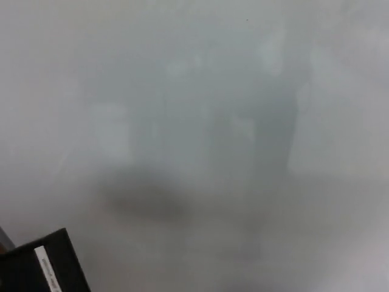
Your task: A magnetic marker holder is on the left hand side of the white board, the robot put the index and middle finger into the opening of the container and pull off the magnetic holder and hand it to a human on the left hand side.
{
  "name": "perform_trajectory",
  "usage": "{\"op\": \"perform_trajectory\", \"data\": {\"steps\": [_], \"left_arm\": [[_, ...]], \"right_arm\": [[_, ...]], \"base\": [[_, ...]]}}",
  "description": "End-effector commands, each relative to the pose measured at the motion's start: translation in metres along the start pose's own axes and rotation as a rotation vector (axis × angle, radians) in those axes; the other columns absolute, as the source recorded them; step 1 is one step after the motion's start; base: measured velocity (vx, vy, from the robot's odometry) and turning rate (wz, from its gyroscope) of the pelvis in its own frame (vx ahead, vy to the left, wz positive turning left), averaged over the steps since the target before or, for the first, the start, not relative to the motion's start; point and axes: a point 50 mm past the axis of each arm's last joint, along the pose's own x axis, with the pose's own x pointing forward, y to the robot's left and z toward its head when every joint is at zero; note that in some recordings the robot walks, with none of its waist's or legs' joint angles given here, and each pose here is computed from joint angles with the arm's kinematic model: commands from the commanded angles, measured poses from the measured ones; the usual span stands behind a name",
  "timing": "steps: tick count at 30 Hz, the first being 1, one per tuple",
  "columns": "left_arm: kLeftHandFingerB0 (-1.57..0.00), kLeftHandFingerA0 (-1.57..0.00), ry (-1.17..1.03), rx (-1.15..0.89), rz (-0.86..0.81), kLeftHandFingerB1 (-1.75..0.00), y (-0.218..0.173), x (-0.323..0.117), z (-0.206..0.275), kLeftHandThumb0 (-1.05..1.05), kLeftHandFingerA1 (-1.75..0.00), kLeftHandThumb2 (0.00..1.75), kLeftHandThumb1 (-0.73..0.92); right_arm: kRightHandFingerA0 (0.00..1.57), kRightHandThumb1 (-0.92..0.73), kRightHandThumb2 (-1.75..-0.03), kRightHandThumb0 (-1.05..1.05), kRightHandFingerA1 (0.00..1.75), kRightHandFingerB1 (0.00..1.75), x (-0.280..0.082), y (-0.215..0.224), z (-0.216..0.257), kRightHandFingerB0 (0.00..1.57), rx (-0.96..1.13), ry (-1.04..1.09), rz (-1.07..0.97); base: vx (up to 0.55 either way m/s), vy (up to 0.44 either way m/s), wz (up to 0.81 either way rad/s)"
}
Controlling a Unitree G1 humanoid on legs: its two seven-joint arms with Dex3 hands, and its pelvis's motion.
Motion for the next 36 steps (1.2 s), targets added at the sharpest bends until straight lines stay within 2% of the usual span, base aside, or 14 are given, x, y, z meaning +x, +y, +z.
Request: {"op": "perform_trajectory", "data": {"steps": [1,2,3,4,6,9,10,14,20,24,25,30,31,36], "left_arm": [[-0.53,-0.73,-0.905,-0.086,-0.710,-0.83,-0.041,-0.139,0.120,-0.42,-1.18,0.65,0.84],[-0.53,-0.73,-0.905,-0.084,-0.710,-0.83,-0.041,-0.140,0.120,-0.42,-1.18,0.65,0.84],[-0.62,-0.83,-0.918,-0.060,-0.697,-0.83,-0.043,-0.147,0.123,-0.37,-1.08,1.05,0.67],[-0.57,-0.72,-0.920,-0.051,-0.697,-1.00,-0.044,-0.151,0.125,-0.39,-1.50,0.67,0.82],[-0.60,-0.77,-0.932,-0.050,-0.690,-1.08,-0.045,-0.155,0.127,-0.37,-1.51,0.63,0.80],[-0.58,-0.78,-0.990,-0.033,-0.664,-1.12,-0.046,-0.158,0.129,-0.37,-1.51,0.63,0.80],[-0.66,-0.85,-0.996,-0.025,-0.665,-0.92,-0.046,-0.160,0.130,-0.38,-1.10,1.03,0.65],[-0.66,-0.87,-1.023,-0.019,-0.658,-0.87,-0.048,-0.166,0.133,-0.37,-1.10,1.02,0.63],[-0.71,-0.89,-1.038,-0.010,-0.644,-0.91,-0.049,-0.169,0.136,-0.38,-1.13,1.00,0.63],[-0.65,-0.85,-1.042,-0.016,-0.657,-0.87,-0.048,-0.170,0.133,-0.39,-1.10,1.04,0.66],[-0.57,-0.77,-1.043,-0.002,-0.664,-0.94,-0.049,-0.170,0.133,-0.41,-1.21,0.65,0.83],[-0.56,-0.74,-1.020,0.001,-0.696,-1.02,-0.052,-0.168,0.133,-0.40,-1.28,0.65,0.83],[-0.64,-0.84,-1.022,-0.005,-0.695,-0.90,-0.052,-0.167,0.133,-0.37,-1.08,1.04,0.65],[-0.70,-0.90,-1.023,-0.040,-0.653,-0.96,-0.051,-0.163,0.131,-0.42,-1.19,0.97,0.63]], "right_arm": [[0.89,-0.73,-0.63,-0.60,0.51,0.46,-0.004,0.000,-0.007,0.71,-0.007,0.044,0.007],[0.89,-0.73,-0.63,-0.60,0.51,0.46,-0.004,0.000,-0.007,0.71,-0.006,0.045,0.006],[0.90,-0.73,-0.63,-0.60,0.52,0.47,-0.004,0.000,-0.007,0.70,-0.009,0.045,0.006],[0.91,-0.73,-0.63,-0.59,0.52,0.48,-0.005,0.000,-0.007,0.72,-0.008,0.042,0.005],[0.90,-0.73,-0.63,-0.59,0.51,0.46,-0.005,-0.001,-0.007,0.72,-0.004,0.038,0.005],[0.91,-0.73,-0.63,-0.59,0.52,0.48,-0.006,-0.002,-0.007,0.72,-0.004,0.034,0.008],[0.91,-0.73,-0.63,-0.59,0.52,0.48,-0.006,-0.002,-0.007,0.71,-0.008,0.036,0.003],[0.91,-0.73,-0.63,-0.60,0.52,0.47,-0.005,-0.002,-0.007,0.71,-0.006,0.040,0.004],[0.91,-0.73,-0.63,-0.59,0.52,0.47,-0.004,-0.002,-0.007,0.72,-0.019,0.042,0.004],[0.92,-0.74,-0.64,-0.60,0.52,0.47,-0.001,0.000,-0.008,0.71,-0.022,0.046,0.006],[0.92,-0.73,-0.63,-0.59,0.52,0.48,-0.001,0.001,-0.008,0.72,-0.024,0.046,0.009],[0.91,-0.73,-0.63,-0.60,0.52,0.48,-0.001,0.000,-0.008,0.72,-0.020,0.043,0.009],[0.92,-0.74,-0.64,-0.60,0.52,0.47,-0.001,0.000,-0.007,0.70,-0.020,0.042,0.009],[0.93,-0.72,-0.63,-0.59,0.52,0.48,-0.001,-0.001,-0.007,0.73,-0.019,0.043,0.006]], "base": [[0.00,0.000,0.00],[0.00,0.000,0.00],[0.00,0.000,0.00],[0.00,0.000,0.00],[0.00,0.000,0.00],[0.00,0.000,0.00],[0.00,0.000,0.00],[0.00,0.000,0.00],[0.00,0.000,0.00],[0.00,0.000,0.00],[0.00,0.000,0.00],[0.00,0.000,0.00],[0.00,0.000,0.00],[0.00,0.000,0.00]]}}
